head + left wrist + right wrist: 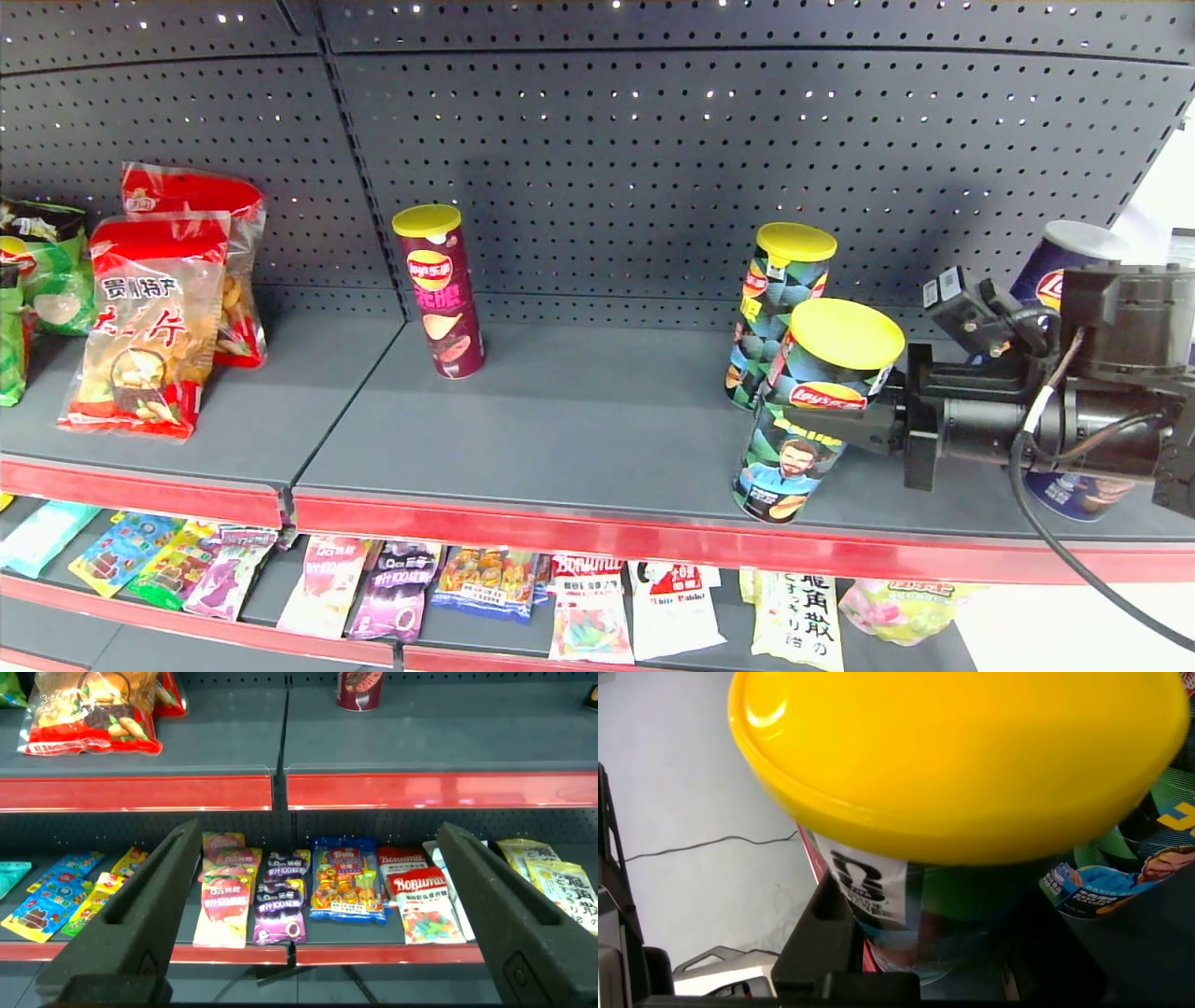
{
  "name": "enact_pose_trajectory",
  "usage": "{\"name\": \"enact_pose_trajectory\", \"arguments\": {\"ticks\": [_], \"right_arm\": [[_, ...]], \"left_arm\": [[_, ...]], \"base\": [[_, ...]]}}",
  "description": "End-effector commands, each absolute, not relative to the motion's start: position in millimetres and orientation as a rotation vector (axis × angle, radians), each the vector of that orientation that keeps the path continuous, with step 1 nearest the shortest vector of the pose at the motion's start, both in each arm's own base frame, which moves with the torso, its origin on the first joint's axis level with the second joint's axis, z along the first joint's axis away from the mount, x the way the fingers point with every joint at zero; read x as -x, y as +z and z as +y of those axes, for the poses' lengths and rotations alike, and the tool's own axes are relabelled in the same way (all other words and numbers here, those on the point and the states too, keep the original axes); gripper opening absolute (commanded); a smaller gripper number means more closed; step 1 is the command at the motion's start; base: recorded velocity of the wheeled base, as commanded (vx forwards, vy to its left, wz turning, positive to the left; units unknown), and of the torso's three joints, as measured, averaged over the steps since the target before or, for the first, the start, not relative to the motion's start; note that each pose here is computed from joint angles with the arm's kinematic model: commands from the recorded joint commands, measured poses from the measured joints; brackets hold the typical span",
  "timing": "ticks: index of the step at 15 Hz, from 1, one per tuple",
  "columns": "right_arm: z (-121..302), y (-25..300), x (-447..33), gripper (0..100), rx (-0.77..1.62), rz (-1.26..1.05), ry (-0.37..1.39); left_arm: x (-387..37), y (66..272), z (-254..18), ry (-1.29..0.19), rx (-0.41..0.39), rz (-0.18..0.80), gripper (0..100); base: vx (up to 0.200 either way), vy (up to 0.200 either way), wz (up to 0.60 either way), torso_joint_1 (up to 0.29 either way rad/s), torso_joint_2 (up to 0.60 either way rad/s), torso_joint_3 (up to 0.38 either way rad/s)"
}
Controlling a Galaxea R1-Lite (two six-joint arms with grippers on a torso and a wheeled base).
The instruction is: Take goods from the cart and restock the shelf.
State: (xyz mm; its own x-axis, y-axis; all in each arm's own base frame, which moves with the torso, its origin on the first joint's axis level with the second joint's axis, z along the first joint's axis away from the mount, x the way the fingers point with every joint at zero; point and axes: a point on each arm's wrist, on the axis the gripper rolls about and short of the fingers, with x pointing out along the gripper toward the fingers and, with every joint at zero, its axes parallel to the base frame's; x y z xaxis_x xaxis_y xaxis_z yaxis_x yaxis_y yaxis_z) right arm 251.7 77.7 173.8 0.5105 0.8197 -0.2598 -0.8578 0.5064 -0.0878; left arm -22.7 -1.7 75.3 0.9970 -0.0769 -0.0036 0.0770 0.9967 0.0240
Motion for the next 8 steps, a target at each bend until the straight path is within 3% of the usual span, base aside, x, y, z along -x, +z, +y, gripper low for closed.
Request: {"name": "enact_pose_trajectory", "arguments": {"ticks": [1, 8], "right_arm": [[77.4, 173.7, -251.7, 0, 0.216, 0.197, 1.017], [75.6, 175.9, -249.6, 0, 0.217, 0.19, 1.012]], "left_arm": [[22.8, 75.2, -1.7, -0.077, -0.024, 0.004, 100], [22.8, 75.4, -1.6, -0.078, -0.024, 0.002, 100]], "base": [[0.0, 0.0, 0.0, 0.0, 0.0, 0.0], [0.0, 0.0, 0.0, 0.0, 0.0, 0.0]]}}
